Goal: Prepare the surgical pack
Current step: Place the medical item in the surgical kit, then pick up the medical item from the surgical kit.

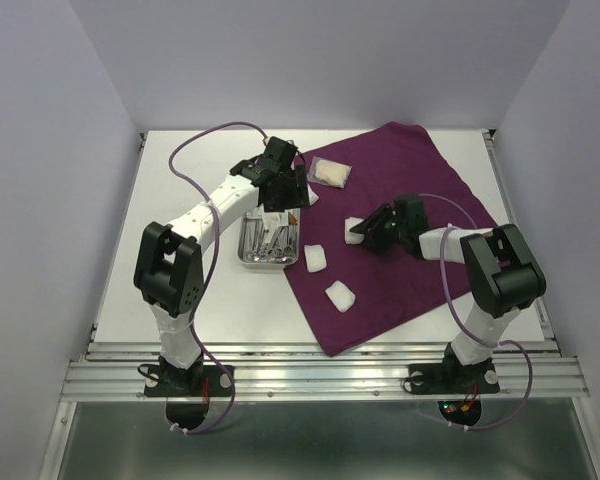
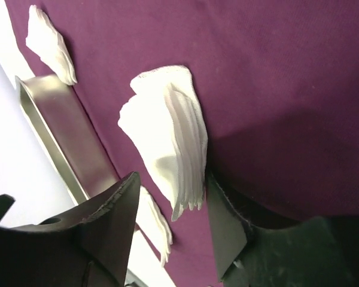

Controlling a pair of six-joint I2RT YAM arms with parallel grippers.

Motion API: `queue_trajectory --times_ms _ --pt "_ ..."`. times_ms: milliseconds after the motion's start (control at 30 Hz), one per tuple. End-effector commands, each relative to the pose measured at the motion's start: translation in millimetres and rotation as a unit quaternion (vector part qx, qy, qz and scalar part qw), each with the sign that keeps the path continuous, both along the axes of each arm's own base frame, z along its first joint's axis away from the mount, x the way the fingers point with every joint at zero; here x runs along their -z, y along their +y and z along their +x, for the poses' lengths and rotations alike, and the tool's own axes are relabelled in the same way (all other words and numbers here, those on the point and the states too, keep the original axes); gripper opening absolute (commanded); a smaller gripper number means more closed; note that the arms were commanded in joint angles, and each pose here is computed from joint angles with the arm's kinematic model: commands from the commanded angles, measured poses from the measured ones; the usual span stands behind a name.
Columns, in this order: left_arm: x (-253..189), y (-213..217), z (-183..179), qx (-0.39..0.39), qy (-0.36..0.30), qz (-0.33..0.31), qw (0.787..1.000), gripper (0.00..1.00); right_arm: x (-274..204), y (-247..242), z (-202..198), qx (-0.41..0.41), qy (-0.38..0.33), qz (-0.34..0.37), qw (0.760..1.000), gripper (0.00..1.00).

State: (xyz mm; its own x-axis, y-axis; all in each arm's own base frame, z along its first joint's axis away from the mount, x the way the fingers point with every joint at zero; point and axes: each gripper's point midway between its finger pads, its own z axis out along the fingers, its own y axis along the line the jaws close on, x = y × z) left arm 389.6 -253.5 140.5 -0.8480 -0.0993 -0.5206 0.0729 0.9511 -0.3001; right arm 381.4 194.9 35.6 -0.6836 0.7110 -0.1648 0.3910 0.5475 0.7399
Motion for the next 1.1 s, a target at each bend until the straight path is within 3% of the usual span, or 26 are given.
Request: queue_trajectory --times_ms 0,133,233,433,500,767,1067 --pt "-24.6 -5.4 2.9 0.004 -0.022 -0.018 1.000 0.73 5.8 -15.4 -0.8 0.000 0.001 -0.072 0.997 0.54" --pt "-26.2 -9.1 0.9 0.013 -0.025 -0.025 0.999 0.72 12.5 -14.3 4.9 -0.015 0.007 -0.087 0.996 0.54" --pt "-26.3 -8.7 0.2 0.014 -0.026 -0.023 0.999 0.72 18.5 -10.6 5.5 -0.018 0.017 -0.079 0.997 0.44" --pt "-24.5 -9.6 -1.6 0.018 -0.031 -0.028 0.999 0.76 2.7 -9.3 8.4 -0.009 -0.002 -0.066 0.998 0.07" --pt "-27.2 -15.1 -2.1 0.030 -0.038 -0.041 0.998 0.78 -8.8 -7.2 11.1 -0.012 -0.021 -0.059 0.998 0.02" --pt "-32.6 -24.7 -3.2 0.053 -0.040 -0.062 0.996 0.79 -57.9 6.4 21.8 -0.036 -0.087 -0.025 0.995 0.01" --pt "-39.3 -7.0 3.0 0.033 -0.045 -0.052 0.997 0.78 -73.5 15.6 25.3 -0.049 -0.104 -0.013 0.993 0.01"
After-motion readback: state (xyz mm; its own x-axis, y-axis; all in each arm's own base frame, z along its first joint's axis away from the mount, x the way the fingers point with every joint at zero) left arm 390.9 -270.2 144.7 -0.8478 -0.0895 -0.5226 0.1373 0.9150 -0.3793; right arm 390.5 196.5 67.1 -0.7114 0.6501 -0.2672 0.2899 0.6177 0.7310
